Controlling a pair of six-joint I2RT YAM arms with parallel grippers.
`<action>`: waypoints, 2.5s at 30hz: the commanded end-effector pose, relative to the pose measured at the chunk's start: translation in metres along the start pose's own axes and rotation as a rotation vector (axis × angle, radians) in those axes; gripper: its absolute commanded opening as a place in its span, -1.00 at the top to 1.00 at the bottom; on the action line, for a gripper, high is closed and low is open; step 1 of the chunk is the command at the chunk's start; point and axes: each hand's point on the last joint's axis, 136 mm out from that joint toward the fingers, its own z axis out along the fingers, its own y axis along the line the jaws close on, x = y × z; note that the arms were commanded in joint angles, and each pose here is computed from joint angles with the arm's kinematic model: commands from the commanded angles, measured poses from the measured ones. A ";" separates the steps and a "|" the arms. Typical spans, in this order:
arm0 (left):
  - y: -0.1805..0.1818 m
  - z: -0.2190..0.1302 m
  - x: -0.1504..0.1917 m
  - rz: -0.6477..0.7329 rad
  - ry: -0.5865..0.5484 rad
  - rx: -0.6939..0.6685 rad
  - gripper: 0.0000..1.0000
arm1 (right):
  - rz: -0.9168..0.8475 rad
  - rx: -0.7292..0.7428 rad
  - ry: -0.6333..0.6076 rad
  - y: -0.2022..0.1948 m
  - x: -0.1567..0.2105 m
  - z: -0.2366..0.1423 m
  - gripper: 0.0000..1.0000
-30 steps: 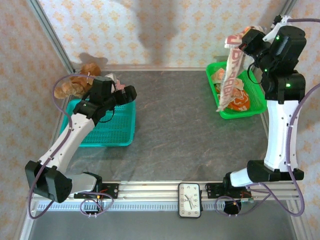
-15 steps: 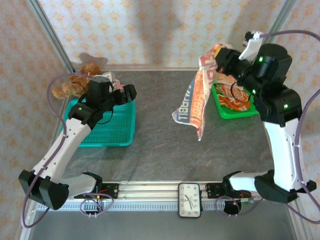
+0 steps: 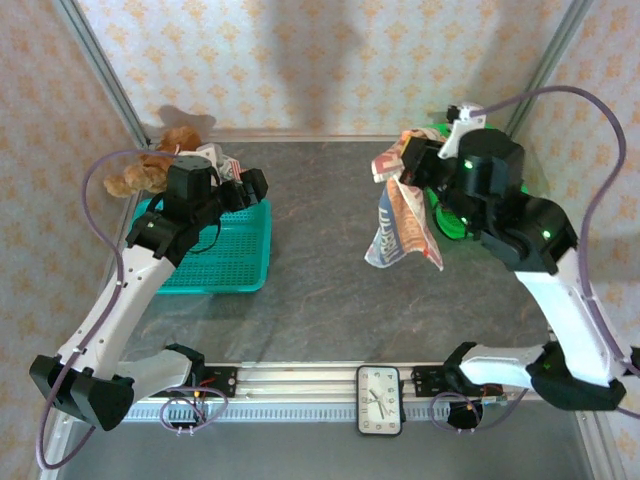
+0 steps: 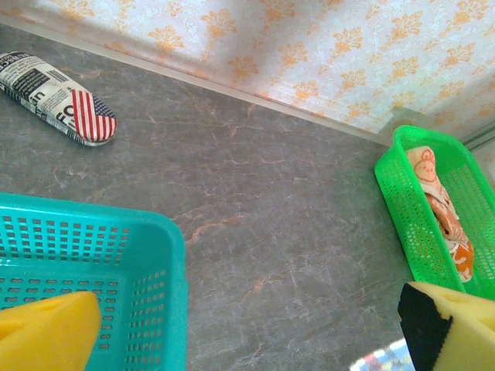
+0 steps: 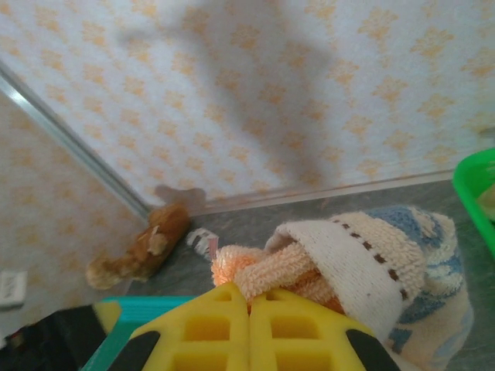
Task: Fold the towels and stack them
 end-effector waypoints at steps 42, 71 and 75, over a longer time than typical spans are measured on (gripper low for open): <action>0.034 -0.030 0.033 0.034 0.018 -0.092 -0.99 | -0.108 0.230 0.204 0.012 0.089 0.280 -0.34; -0.083 0.075 0.183 0.225 0.405 -0.171 -0.26 | 0.141 0.516 0.358 -0.218 0.200 0.138 -0.99; -0.104 0.090 0.215 0.296 0.473 -0.186 0.09 | 0.176 0.547 0.383 -0.242 0.216 0.116 -0.99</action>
